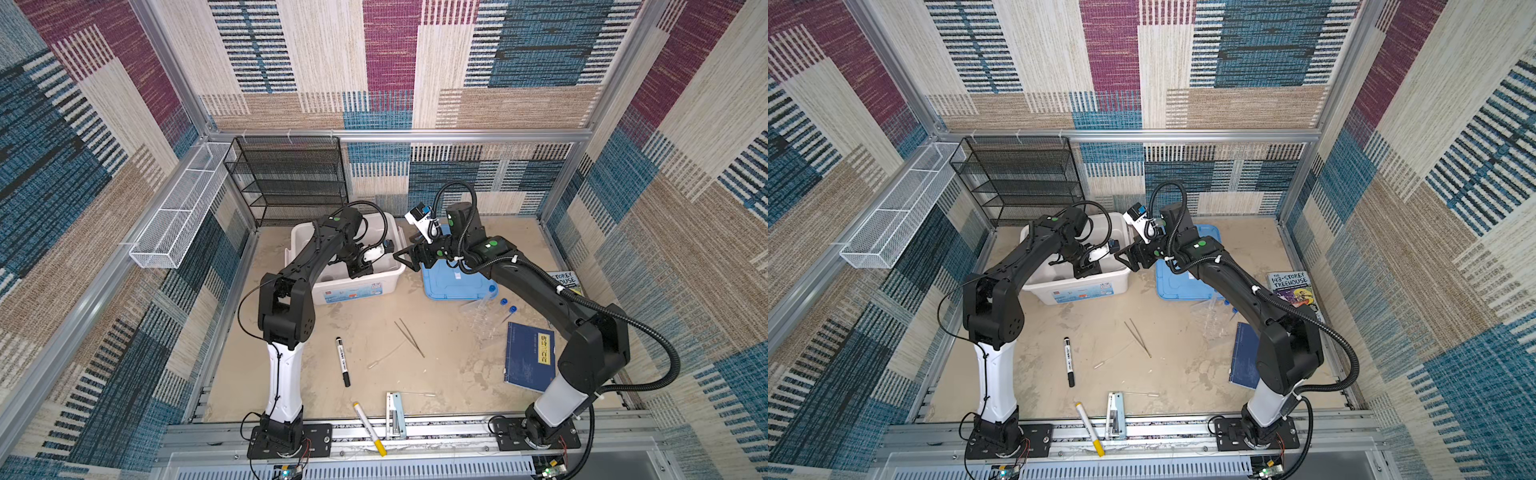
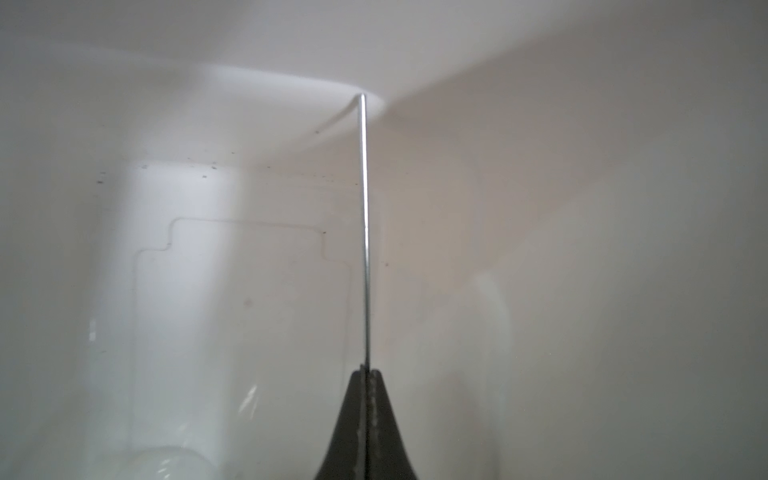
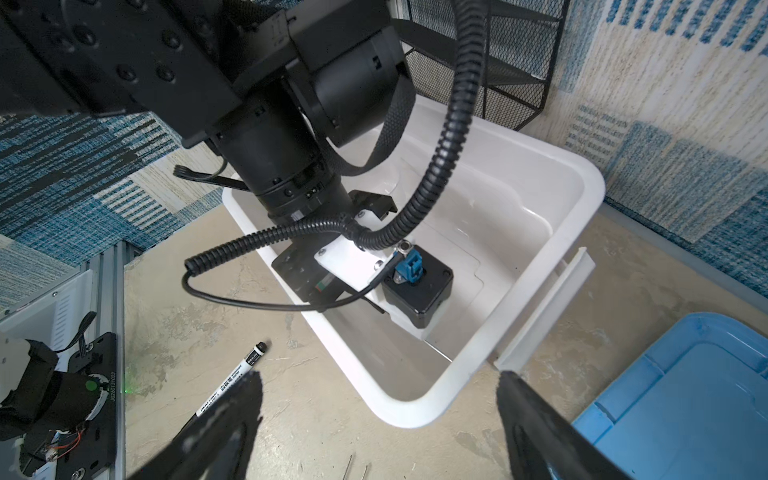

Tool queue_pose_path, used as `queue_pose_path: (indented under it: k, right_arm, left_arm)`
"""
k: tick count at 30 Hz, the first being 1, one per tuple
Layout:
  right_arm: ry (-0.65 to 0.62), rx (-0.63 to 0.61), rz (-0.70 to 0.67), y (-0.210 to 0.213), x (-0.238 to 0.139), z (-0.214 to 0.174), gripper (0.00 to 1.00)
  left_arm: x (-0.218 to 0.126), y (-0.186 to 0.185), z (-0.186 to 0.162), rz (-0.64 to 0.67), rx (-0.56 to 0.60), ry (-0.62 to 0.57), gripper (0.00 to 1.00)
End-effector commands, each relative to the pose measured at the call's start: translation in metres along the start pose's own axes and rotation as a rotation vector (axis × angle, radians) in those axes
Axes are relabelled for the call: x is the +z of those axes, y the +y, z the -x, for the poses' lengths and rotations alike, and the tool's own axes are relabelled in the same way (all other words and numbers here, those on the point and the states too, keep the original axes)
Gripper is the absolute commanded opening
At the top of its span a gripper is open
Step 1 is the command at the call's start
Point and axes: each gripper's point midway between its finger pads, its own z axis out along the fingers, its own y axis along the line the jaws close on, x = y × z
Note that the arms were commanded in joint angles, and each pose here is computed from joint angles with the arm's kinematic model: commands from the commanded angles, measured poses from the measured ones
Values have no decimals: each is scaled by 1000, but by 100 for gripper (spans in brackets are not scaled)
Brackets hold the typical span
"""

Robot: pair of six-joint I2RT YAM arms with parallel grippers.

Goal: Organize the chemistry lab equipment
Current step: 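Lower the rod into the white bin and open the left gripper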

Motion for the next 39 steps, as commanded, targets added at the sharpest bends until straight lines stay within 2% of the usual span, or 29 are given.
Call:
queue_pose_path:
  k: [1, 6, 19, 26, 39]
  right_arm:
    - [-27, -28, 14, 0, 5, 5, 90]
    - [-21, -10, 28, -1, 12, 3, 89]
    - [-4, 9, 31, -3, 17, -5, 89]
    - [-6, 7, 29, -6, 21, -5, 89]
    - [9, 33, 17, -15, 35, -11, 87]
  left_arm:
    - [19, 23, -9, 53, 13, 22, 0]
    - [10, 35, -3, 64, -1, -30, 0]
    - [-2, 41, 2, 56, 4, -53, 0]
    - [-7, 61, 2, 85, -92, -81, 0]
    - [27, 53, -10, 23, -112, -26, 0]
